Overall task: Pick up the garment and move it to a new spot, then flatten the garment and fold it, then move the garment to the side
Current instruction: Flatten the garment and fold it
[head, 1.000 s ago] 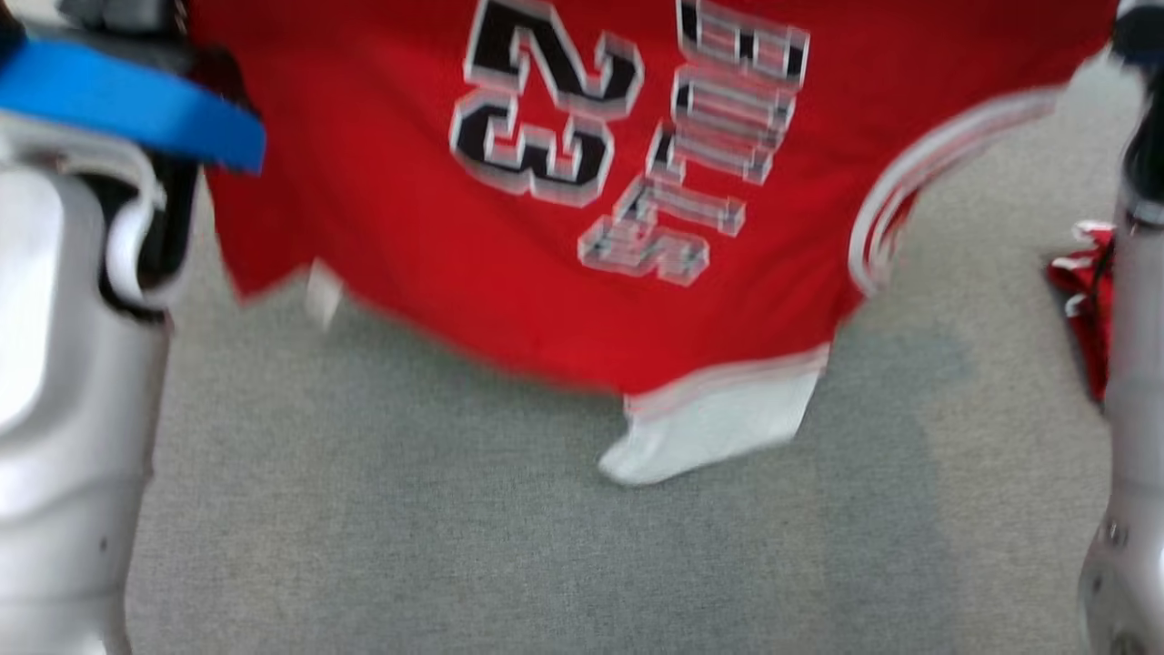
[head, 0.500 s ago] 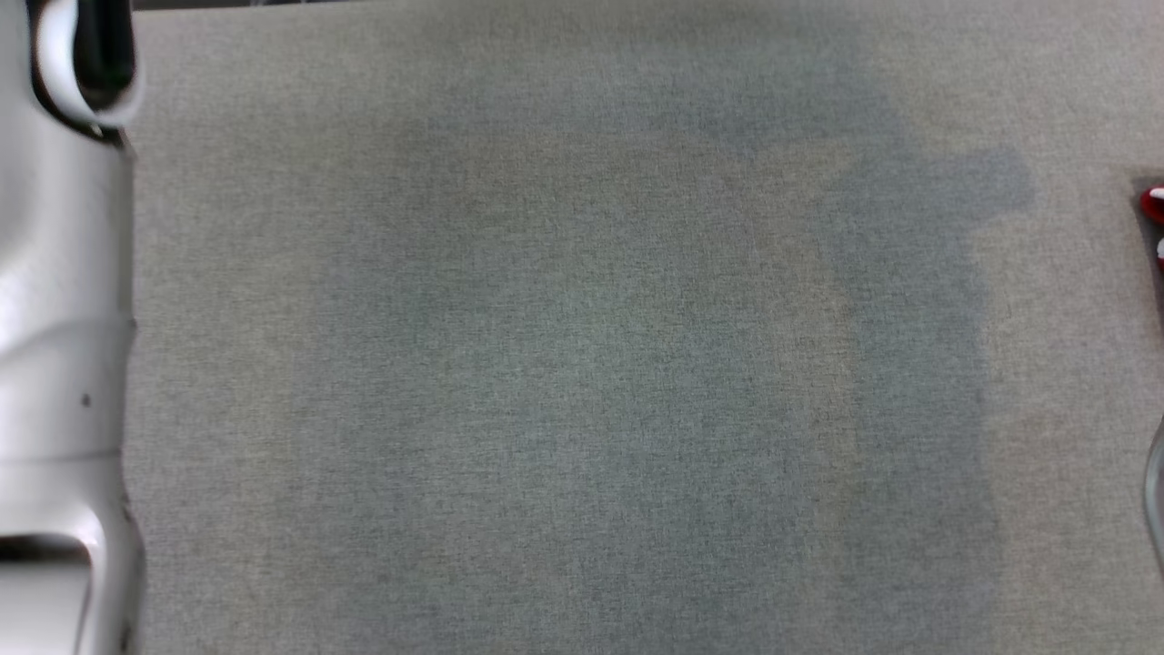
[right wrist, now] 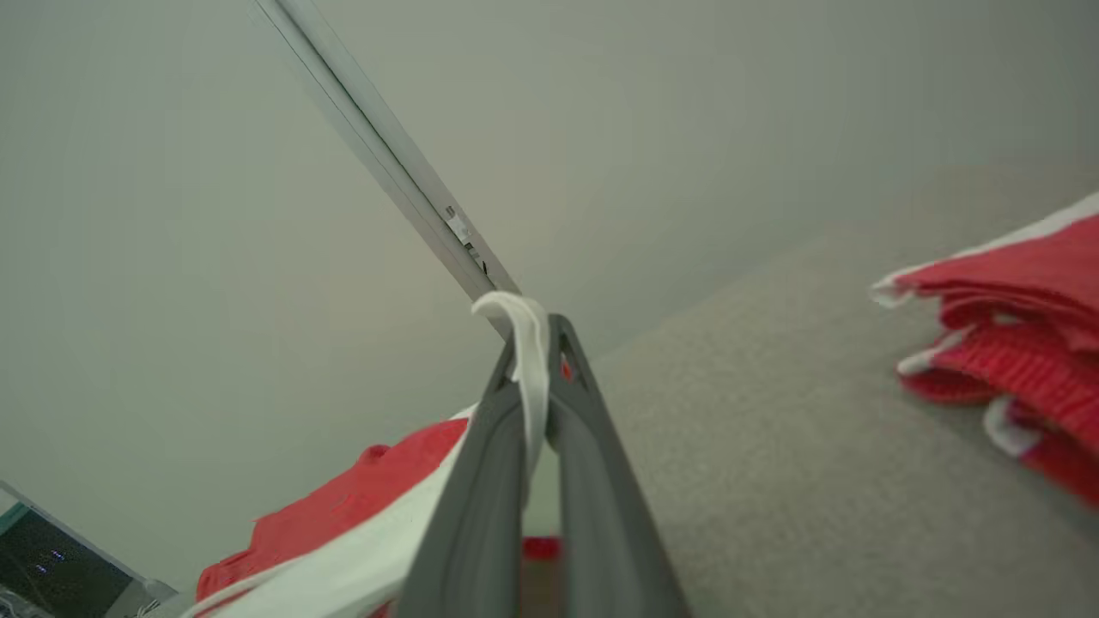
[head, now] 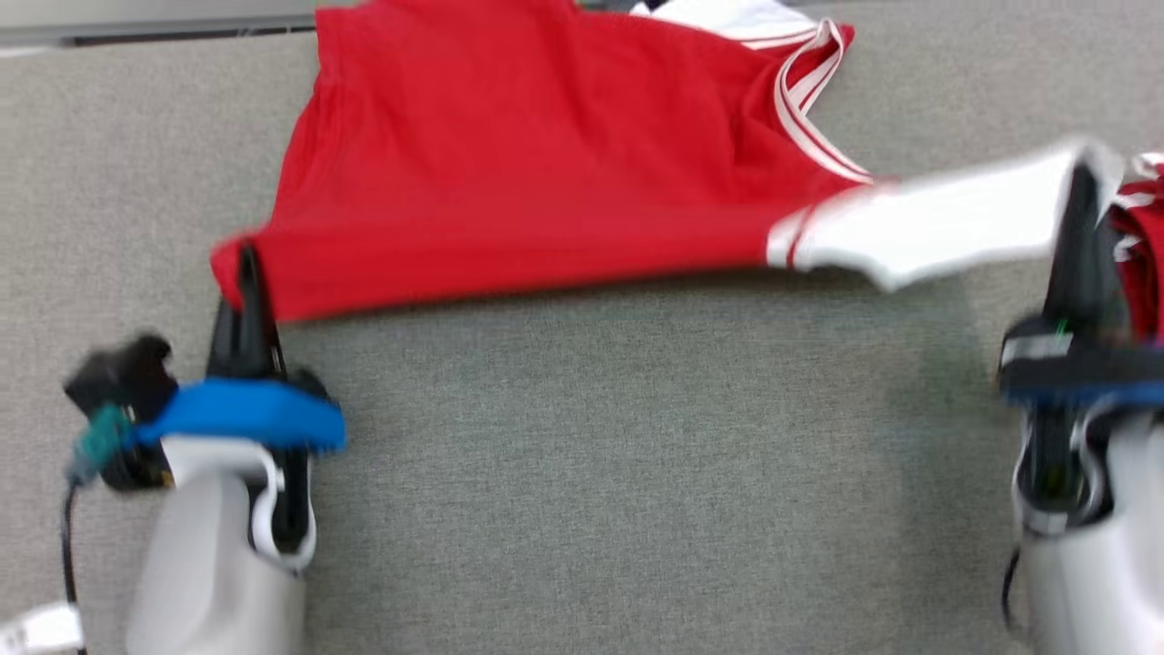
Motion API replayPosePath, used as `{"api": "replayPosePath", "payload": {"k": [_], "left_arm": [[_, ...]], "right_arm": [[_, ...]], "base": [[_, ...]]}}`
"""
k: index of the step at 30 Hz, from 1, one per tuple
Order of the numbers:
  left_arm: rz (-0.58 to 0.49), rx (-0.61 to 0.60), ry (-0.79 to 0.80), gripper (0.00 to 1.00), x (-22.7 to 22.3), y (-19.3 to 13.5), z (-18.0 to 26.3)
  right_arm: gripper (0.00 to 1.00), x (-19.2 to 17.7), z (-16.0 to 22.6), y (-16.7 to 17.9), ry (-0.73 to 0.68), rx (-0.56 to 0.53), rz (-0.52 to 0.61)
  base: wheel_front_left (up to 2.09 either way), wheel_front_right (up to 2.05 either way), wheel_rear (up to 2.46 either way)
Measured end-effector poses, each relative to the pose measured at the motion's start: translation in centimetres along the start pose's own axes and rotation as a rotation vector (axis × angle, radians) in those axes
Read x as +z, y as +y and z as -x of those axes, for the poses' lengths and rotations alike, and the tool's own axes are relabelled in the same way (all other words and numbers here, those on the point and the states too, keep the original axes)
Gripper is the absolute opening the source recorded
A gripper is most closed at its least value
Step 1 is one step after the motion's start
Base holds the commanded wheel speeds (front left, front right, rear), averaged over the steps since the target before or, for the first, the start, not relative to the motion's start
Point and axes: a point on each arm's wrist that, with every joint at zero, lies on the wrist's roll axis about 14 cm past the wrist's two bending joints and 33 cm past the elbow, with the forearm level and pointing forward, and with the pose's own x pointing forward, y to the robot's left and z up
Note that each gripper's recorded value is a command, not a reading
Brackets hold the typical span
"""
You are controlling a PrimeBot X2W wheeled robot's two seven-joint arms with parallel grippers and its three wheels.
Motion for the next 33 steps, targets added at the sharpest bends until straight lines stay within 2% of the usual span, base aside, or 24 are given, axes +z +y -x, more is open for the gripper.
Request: {"api": "replayPosePath", "payload": {"k": [5,8,21,27,33], "left_arm": [[0.022,0.057,0.053,0.0,-2.1,1.6,4.6],[0.015,0.029,0.091,0.0,-3.3,0.7,7.1],[0.07,0.06,0.142,0.0,-5.4,1.4,16.8],[0.079,0.068,0.143,0.0,-5.7,1.6,18.4],[0.098,0.051,0.11,0.0,-4.7,1.0,17.6]], "right_arm": [[0.0,-2.0,6.1,-3.4,0.085,-0.12,-0.02],[0.0,-1.9,8.7,-4.7,0.102,-0.169,-0.026],[0.0,-2.3,18.6,-6.7,0.185,-0.244,-0.031],[0.0,-2.1,20.0,-7.1,0.185,-0.262,-0.048],[0.0,-2.0,17.8,-5.1,0.156,-0.21,-0.115]], "base": [[0.0,0.0,0.0],[0.0,0.0,0.0],[0.0,0.0,0.0],[0.0,0.0,0.0],[0.0,0.0,0.0]]}}
